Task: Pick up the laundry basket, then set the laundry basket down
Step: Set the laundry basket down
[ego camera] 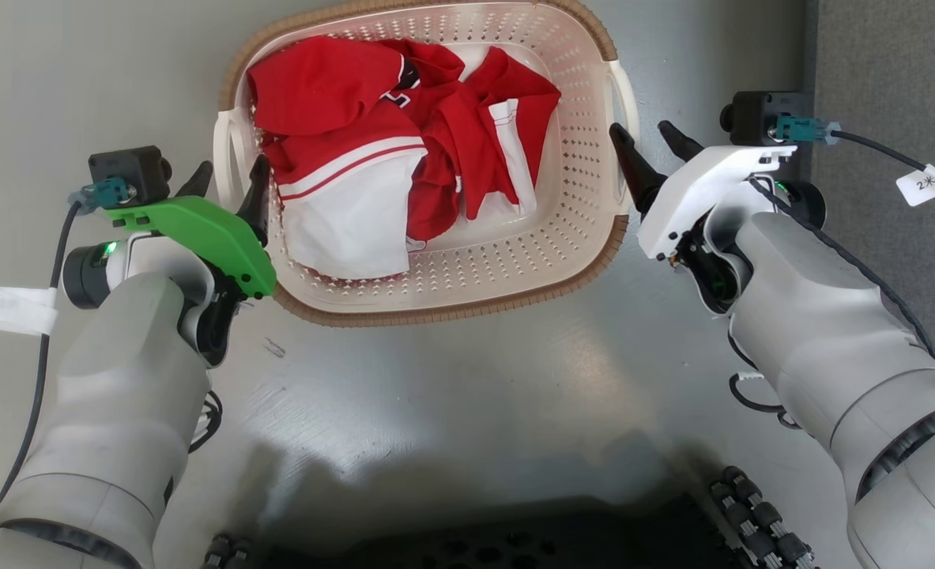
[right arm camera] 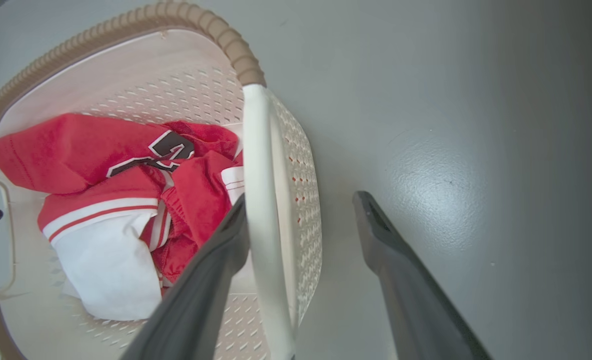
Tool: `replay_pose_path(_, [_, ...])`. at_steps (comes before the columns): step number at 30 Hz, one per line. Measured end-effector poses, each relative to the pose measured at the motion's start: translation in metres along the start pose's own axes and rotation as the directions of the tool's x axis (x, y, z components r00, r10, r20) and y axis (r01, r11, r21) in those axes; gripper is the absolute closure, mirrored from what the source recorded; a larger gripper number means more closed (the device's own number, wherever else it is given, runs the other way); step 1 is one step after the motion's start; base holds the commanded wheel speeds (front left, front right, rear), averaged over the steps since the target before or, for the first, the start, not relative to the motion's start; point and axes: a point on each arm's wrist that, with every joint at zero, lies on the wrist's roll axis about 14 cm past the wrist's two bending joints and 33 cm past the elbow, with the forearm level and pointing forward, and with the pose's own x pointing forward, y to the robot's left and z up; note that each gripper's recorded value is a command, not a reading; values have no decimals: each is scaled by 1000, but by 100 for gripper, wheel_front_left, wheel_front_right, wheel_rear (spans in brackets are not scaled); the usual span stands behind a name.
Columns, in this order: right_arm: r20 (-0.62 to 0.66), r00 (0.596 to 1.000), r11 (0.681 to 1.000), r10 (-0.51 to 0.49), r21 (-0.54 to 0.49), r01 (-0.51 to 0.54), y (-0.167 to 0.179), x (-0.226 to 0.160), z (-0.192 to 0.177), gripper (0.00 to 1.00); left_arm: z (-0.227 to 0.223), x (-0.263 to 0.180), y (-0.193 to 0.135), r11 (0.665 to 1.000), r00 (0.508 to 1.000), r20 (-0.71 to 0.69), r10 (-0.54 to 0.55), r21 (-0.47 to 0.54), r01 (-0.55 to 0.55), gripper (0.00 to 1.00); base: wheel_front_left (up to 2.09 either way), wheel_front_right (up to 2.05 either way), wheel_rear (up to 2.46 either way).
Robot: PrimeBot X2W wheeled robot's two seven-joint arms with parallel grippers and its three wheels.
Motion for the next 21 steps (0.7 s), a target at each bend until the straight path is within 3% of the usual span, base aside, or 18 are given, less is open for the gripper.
replay_pose_path(21, [122, 992, 1000, 22, -4, -21, 21, -34, 43, 0, 29, -34, -9, 1000, 996, 87, 5, 9, -6, 0, 0, 0, 0])
